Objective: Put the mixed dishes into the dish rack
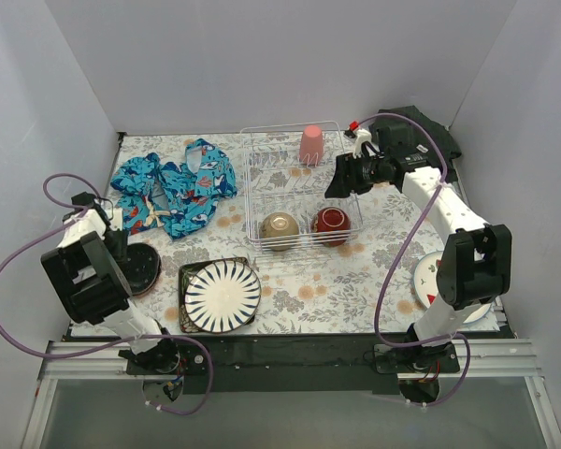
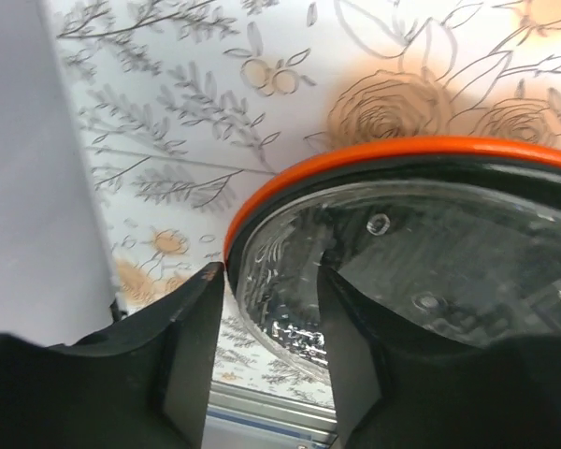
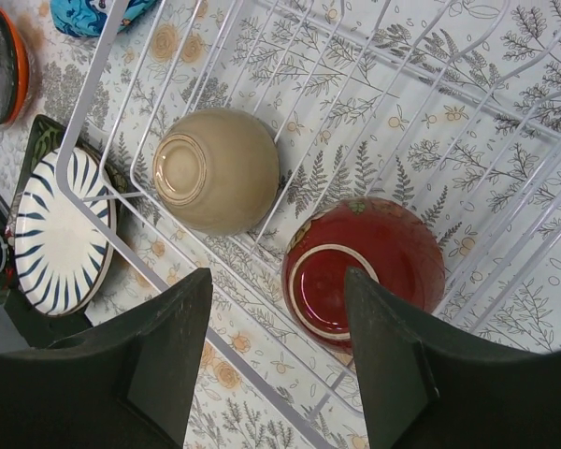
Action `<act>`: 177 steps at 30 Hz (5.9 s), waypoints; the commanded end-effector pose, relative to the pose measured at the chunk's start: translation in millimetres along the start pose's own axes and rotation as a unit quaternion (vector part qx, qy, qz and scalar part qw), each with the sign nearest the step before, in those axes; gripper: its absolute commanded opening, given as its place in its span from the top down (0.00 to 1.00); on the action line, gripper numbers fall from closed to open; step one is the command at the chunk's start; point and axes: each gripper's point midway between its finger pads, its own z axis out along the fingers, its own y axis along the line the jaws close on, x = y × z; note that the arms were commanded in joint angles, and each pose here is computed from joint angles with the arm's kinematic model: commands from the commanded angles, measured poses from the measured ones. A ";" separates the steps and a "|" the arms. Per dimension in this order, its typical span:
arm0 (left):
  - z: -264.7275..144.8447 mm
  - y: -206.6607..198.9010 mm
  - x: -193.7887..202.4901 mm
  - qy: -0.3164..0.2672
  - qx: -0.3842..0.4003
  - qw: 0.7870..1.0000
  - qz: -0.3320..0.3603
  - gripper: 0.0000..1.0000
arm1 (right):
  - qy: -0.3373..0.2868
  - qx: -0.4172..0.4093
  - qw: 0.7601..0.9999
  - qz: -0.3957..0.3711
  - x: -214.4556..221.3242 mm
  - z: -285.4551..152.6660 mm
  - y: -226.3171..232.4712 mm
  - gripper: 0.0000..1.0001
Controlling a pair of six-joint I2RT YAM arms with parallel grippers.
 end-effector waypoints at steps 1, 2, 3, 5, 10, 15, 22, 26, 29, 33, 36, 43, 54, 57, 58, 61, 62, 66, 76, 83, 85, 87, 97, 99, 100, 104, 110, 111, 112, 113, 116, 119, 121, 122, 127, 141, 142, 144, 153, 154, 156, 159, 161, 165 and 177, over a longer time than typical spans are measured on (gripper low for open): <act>7.8 -17.3 -16.6 -0.021 0.059 0.998 -0.011 0.58 | -0.010 0.007 0.999 -0.036 -8.1 -10.8 9.5 0.34; 9.9 -19.6 -17.4 -0.017 0.062 0.998 -0.018 0.60 | -0.009 0.008 0.999 -0.040 -8.2 -10.5 9.2 0.34; 8.2 -26.4 -25.5 -0.031 0.084 0.996 -0.022 0.62 | -0.009 0.009 0.999 -0.042 -8.7 -9.3 8.7 0.34; 8.5 -36.1 -31.3 -0.033 0.095 0.995 -0.022 0.64 | -0.010 0.010 0.999 -0.049 -10.9 -8.3 8.9 0.34; 5.3 -62.1 -53.7 -0.047 0.114 0.992 -0.005 0.71 | -0.008 0.004 0.998 -0.062 -15.7 -1.5 13.7 0.34; 1.7 -80.6 -69.4 -0.055 0.126 0.990 -0.001 0.73 | -0.008 -0.002 0.997 -0.074 -18.8 3.4 17.2 0.34; -3.6 -114.4 -82.7 -0.059 0.149 0.987 0.018 0.78 | -0.011 -0.028 0.990 -0.138 -27.9 14.3 41.5 0.35; -9.3 -120.2 -87.7 -0.065 0.154 0.986 0.016 0.88 | -0.019 -0.054 0.979 -0.193 -44.2 38.0 83.6 0.35; -9.7 -120.3 -84.5 -0.062 0.155 0.986 0.012 0.94 | -0.022 -0.094 0.977 -0.190 -55.9 65.3 121.8 0.36; -10.3 -122.9 -78.6 -0.056 0.160 0.986 0.007 0.98 | -0.015 -0.147 0.974 -0.171 -63.0 104.7 169.1 0.36; -12.2 -126.5 -72.2 -0.057 0.166 0.985 0.005 1.00 | -0.010 -0.170 0.972 -0.164 -64.4 132.9 197.0 0.37; -21.1 -138.1 -51.2 -0.054 0.190 0.980 -0.012 1.00 | -0.003 -0.160 0.972 -0.174 -45.2 185.7 239.2 0.37; -34.4 -144.5 -38.2 -0.071 0.205 0.976 -0.028 1.00 | 0.029 -0.104 0.977 -0.182 -4.4 244.8 233.9 0.43; -33.9 -146.9 -35.9 -0.071 0.210 0.975 -0.031 1.00 | 0.038 -0.081 0.979 -0.185 5.6 258.9 221.9 0.44; -33.6 -147.9 -35.6 -0.071 0.212 0.974 -0.033 1.00 | 0.045 -0.079 0.979 -0.183 10.8 263.3 218.3 0.44; -31.9 -151.6 -34.7 -0.069 0.220 0.972 -0.038 1.00 | 0.058 -0.070 0.979 -0.182 22.7 271.2 211.3 0.45; -32.2 -152.4 -35.9 -0.071 0.222 0.972 -0.040 1.00 | 0.061 -0.067 0.979 -0.182 25.5 272.8 209.4 0.45; -32.3 -152.6 -37.1 -0.073 0.223 0.971 -0.042 1.00 | 0.071 -0.072 0.979 -0.179 33.7 275.8 209.3 0.49; -41.2 -155.4 -43.5 -0.084 0.234 0.967 -0.049 1.00 | 0.090 -0.106 0.976 -0.166 46.1 271.6 220.3 0.88; -69.9 -148.3 -65.5 -0.131 0.234 0.962 -0.048 0.71 | 0.044 -0.086 0.977 -0.191 10.1 247.8 230.3 0.99; -97.5 -148.1 -81.8 -0.170 0.251 0.952 -0.043 0.53 | 0.025 -0.084 0.976 -0.197 -6.0 229.9 237.5 0.99; -138.8 -148.3 -100.4 -0.226 0.274 0.934 -0.029 0.44 | 0.007 -0.076 0.977 -0.200 -19.8 216.6 240.7 0.99; -274.4 -152.1 -155.7 -0.367 0.362 0.857 0.002 0.38 | -0.147 -0.033 0.957 -0.248 -128.0 132.0 262.4 0.99; -284.9 -152.5 -163.9 -0.379 0.371 0.848 -0.003 0.38 | -0.173 0.016 0.954 -0.245 -147.4 120.1 243.8 0.99; -292.6 -151.8 -169.8 -0.388 0.375 0.842 -0.010 0.38 | -0.188 0.040 0.950 -0.246 -158.0 109.4 237.2 0.99; -315.1 -147.9 -186.6 -0.423 0.380 0.823 -0.009 0.38 | -0.238 0.188 0.927 -0.222 -195.7 65.2 173.4 0.99; -317.5 -146.1 -204.6 -0.454 0.380 0.806 -0.020 0.37 | -0.270 0.363 0.873 -0.181 -211.8 -13.4 98.2 0.99; -307.5 -146.9 -207.1 -0.444 0.382 0.810 -0.029 0.37 | -0.279 0.387 0.862 -0.169 -212.7 -31.5 92.1 0.99; -306.6 -147.2 -209.2 -0.446 0.384 0.808 -0.030 0.37 | -0.271 0.416 0.853 -0.160 -203.4 -36.7 78.5 0.99; -302.8 -148.2 -210.1 -0.442 0.387 0.809 -0.036 0.37 | -0.271 0.458 0.834 -0.144 -199.2 -52.6 62.5 0.99; -288.8 -150.2 -212.4 -0.431 0.389 0.813 -0.050 0.37 | -0.267 0.511 0.809 -0.115 -181.5 -82.0 34.3 0.99; -284.2 -151.6 -213.0 -0.424 0.392 0.815 -0.053 0.37 | -0.256 0.549 0.789 -0.102 -168.8 -101.1 10.4 0.99; -282.3 -152.3 -212.8 -0.423 0.391 0.816 -0.052 0.37 | -0.253 0.561 0.782 -0.094 -166.6 -108.1 -1.7 0.99; -281.4 -153.8 -212.7 -0.421 0.392 0.816 -0.051 0.37 | -0.253 0.565 0.780 -0.091 -166.8 -108.6 -5.0 0.99; -273.9 -160.0 -208.5 -0.410 0.396 0.820 -0.049 0.37 | -0.235 0.595 0.763 -0.087 -167.3 -101.3 -27.7 0.99; -254.1 -161.4 -200.8 -0.390 0.382 0.836 -0.050 0.36 | -0.183 0.659 0.725 -0.082 -162.7 -62.6 -68.7 0.99; -251.7 -162.6 -199.5 -0.387 0.382 0.838 -0.050 0.36 | -0.183 0.657 0.726 -0.082 -162.8 -59.8 -69.6 0.99; -249.2 -162.6 -198.1 -0.383 0.382 0.839 -0.051 0.36 | -0.178 0.659 0.726 -0.083 -161.0 -54.7 -72.7 0.99; -243.1 -164.4 -199.1 -0.376 0.384 0.842 -0.051 0.36 | -0.139 0.663 0.730 -0.089 -142.1 -30.7 -88.2 0.99; -243.7 -164.7 -199.4 -0.376 0.384 0.842 -0.051 0.36 | -0.146 0.663 0.730 -0.081 -142.5 -29.0 -88.8 0.99; -243.1 -165.5 -199.2 -0.375 0.384 0.842 -0.051 0.36 | -0.140 0.669 0.726 -0.080 -139.3 -22.2 -94.9 0.99; -241.9 -167.6 -198.0 -0.372 0.385 0.843 -0.050 0.36 | -0.143 0.674 0.720 -0.080 -141.9 -15.3 -95.8 0.99; -242.9 -170.0 -197.2 -0.371 0.387 0.843 -0.047 0.36 | -0.144 0.673 0.721 -0.081 -142.4 -11.1 -94.2 0.99; -243.3 -169.4 -196.6 -0.372 0.387 0.842 -0.049 0.36 | -0.137 0.669 0.725 -0.090 -135.6 -3.1 -87.0 0.99; -248.0 -171.6 -190.9 -0.376 0.393 0.838 -0.051 0.36 | -0.165 0.704 0.686 -0.083 -141.4 -26.4 -73.0 0.99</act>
